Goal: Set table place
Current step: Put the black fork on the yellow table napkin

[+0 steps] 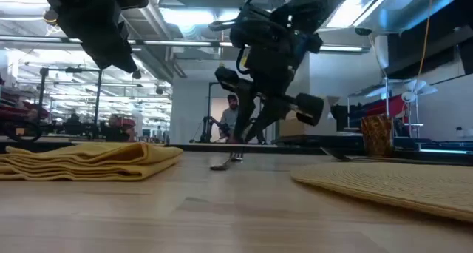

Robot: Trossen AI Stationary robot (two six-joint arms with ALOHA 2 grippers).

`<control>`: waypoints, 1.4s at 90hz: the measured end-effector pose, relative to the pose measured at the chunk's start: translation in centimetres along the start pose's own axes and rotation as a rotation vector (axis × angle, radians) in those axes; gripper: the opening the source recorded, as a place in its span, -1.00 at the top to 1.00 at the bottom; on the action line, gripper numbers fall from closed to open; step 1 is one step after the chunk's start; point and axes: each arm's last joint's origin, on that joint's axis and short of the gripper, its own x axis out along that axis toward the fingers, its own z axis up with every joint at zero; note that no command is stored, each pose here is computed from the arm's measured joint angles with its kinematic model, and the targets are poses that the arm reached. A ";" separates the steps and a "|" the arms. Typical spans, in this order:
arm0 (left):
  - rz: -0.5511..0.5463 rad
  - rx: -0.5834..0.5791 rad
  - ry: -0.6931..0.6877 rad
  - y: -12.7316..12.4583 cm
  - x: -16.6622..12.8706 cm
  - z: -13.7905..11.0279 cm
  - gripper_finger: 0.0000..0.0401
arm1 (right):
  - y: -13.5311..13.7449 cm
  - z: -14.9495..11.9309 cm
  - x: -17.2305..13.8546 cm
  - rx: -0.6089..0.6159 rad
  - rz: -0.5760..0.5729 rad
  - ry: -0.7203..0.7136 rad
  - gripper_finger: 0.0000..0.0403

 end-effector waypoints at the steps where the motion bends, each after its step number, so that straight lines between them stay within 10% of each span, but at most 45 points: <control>1: 0.000 0.000 0.000 0.0 0.0 0.0 1.00 | 0.0 0.0 -0.1 0.002 0.006 0.005 0.69; 62: -0.039 0.108 -0.132 -0.8 -0.1 1.0 1.00 | 5.1 1.9 -5.7 0.104 0.368 0.046 1.00; 90: -0.037 0.074 -0.197 -0.6 -0.1 1.9 1.00 | 10.1 1.0 -9.1 0.256 0.127 -0.030 1.00; 126: 0.040 -0.245 -0.219 2.3 0.5 3.2 1.00 | 14.1 -0.7 -8.7 0.467 -0.251 -0.145 1.00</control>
